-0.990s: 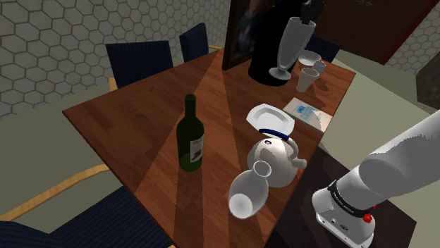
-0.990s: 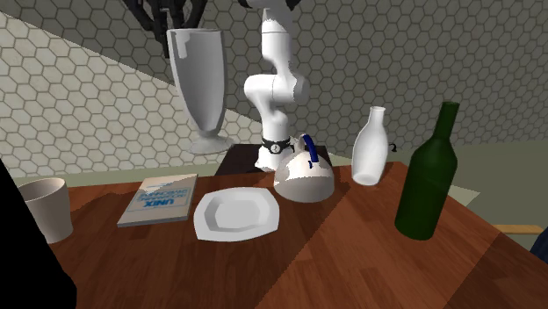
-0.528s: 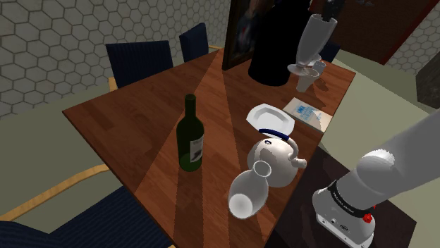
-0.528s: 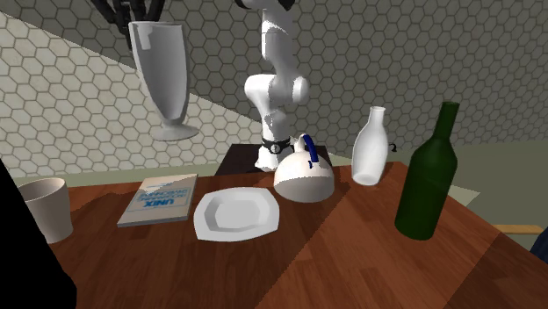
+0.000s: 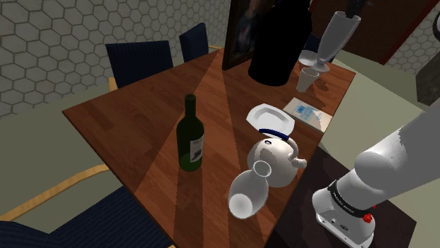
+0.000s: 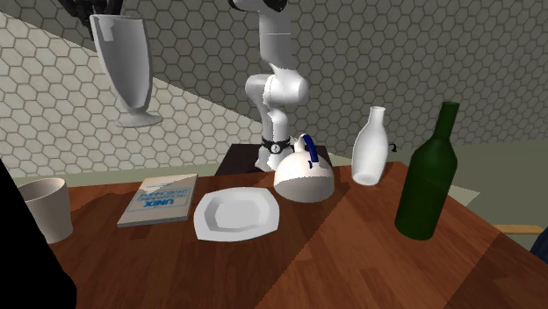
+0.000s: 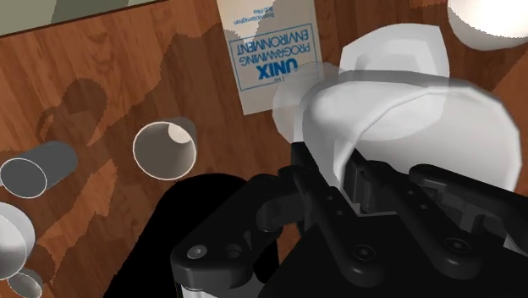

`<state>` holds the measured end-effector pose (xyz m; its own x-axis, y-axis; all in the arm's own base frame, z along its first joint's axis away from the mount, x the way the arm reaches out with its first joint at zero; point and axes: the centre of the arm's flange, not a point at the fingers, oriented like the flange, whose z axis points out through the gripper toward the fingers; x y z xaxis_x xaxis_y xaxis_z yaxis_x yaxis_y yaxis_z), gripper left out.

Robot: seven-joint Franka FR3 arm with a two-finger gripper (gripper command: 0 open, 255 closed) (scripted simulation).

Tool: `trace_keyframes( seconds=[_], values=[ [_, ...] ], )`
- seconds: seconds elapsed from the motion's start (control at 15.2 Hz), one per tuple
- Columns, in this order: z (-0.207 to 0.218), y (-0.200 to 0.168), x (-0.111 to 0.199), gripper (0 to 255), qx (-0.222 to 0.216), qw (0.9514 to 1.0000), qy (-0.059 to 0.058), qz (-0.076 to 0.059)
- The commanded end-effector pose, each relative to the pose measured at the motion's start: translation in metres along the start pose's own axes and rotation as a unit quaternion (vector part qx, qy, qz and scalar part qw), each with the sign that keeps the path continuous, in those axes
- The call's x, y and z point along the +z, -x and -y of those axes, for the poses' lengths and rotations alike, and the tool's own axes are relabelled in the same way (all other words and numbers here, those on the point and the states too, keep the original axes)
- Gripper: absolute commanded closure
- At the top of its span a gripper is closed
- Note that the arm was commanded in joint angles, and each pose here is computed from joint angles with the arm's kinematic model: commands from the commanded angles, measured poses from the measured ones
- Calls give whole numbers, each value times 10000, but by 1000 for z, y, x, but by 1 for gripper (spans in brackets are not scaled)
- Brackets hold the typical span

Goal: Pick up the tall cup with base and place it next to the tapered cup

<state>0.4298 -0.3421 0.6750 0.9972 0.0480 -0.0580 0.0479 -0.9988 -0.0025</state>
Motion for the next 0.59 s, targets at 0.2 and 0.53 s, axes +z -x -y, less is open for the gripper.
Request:
trace_keyframes(
  seconds=[0.2,0.53],
  values=[
    [-58,32,-6,255,-10,10000,3,-5],
    [-117,60,-12,255,-11,10000,3,-5]
  ],
)
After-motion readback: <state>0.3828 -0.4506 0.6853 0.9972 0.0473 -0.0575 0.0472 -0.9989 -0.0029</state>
